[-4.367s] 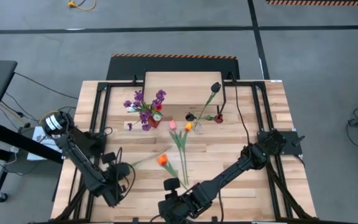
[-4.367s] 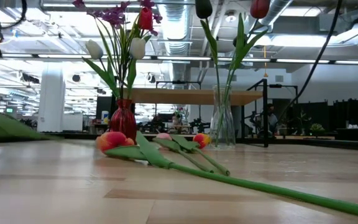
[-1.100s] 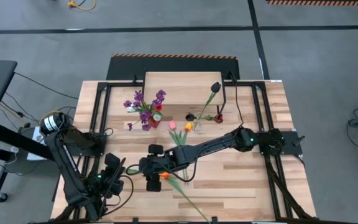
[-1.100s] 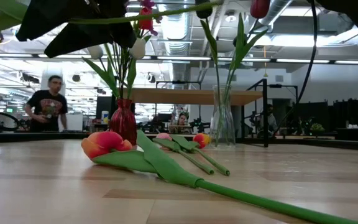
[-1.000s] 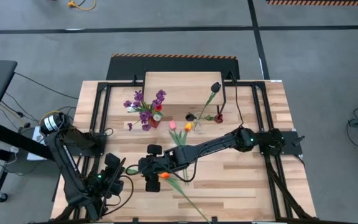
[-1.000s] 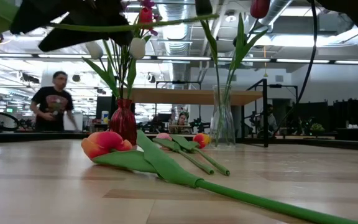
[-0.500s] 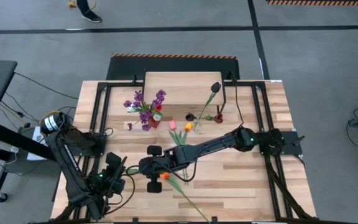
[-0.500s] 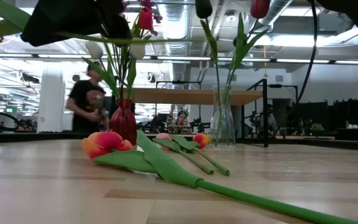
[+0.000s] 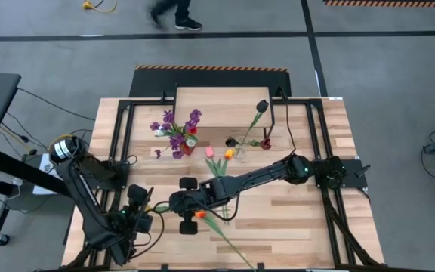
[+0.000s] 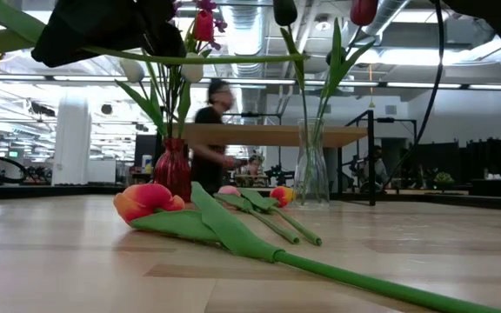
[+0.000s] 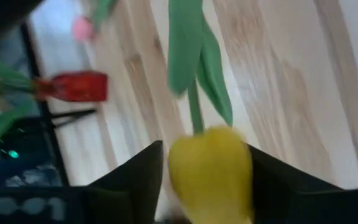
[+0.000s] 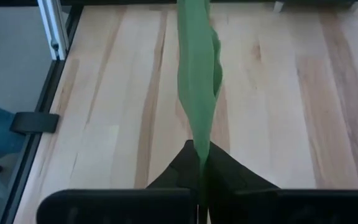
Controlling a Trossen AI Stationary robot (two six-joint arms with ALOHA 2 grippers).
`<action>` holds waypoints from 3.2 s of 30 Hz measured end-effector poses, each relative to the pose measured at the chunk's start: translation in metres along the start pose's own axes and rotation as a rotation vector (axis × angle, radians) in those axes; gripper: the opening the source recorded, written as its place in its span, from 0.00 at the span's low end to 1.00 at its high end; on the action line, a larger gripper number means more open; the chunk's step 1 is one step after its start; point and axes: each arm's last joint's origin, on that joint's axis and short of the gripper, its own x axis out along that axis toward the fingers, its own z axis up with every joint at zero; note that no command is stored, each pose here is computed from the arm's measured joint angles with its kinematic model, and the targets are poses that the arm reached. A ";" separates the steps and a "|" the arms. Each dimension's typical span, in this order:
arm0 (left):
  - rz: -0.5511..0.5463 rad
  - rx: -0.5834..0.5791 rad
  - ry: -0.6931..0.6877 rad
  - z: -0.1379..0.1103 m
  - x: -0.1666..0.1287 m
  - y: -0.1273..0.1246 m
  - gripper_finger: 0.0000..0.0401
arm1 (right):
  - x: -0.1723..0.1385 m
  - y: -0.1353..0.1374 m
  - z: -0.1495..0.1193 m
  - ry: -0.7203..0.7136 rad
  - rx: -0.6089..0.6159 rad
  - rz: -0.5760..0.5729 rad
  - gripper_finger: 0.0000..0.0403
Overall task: Pick and place flowers into a vace then onto a shelf
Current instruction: Put the yellow flower into the transparent flower vase
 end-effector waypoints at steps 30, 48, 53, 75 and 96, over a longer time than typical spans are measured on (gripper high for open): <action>0.015 -0.360 -0.810 -0.022 -0.146 0.053 0.55 | -0.087 0.158 -0.013 -0.170 -0.314 0.050 0.00; 0.180 -0.422 -0.968 -0.023 -0.151 0.072 0.55 | -0.290 0.057 0.057 -0.570 -0.164 -0.739 0.00; 0.181 -0.417 -0.967 -0.027 -0.152 0.079 0.55 | -0.315 0.014 0.079 -0.839 -0.248 -0.443 0.00; 0.067 -0.654 -0.986 -0.079 -0.084 0.097 0.55 | -0.363 -0.065 -0.090 -1.474 -0.244 -0.690 0.00; 0.100 -0.595 -0.974 -0.084 -0.073 0.095 0.55 | -0.327 -0.169 -0.172 -1.381 -0.174 -0.723 0.00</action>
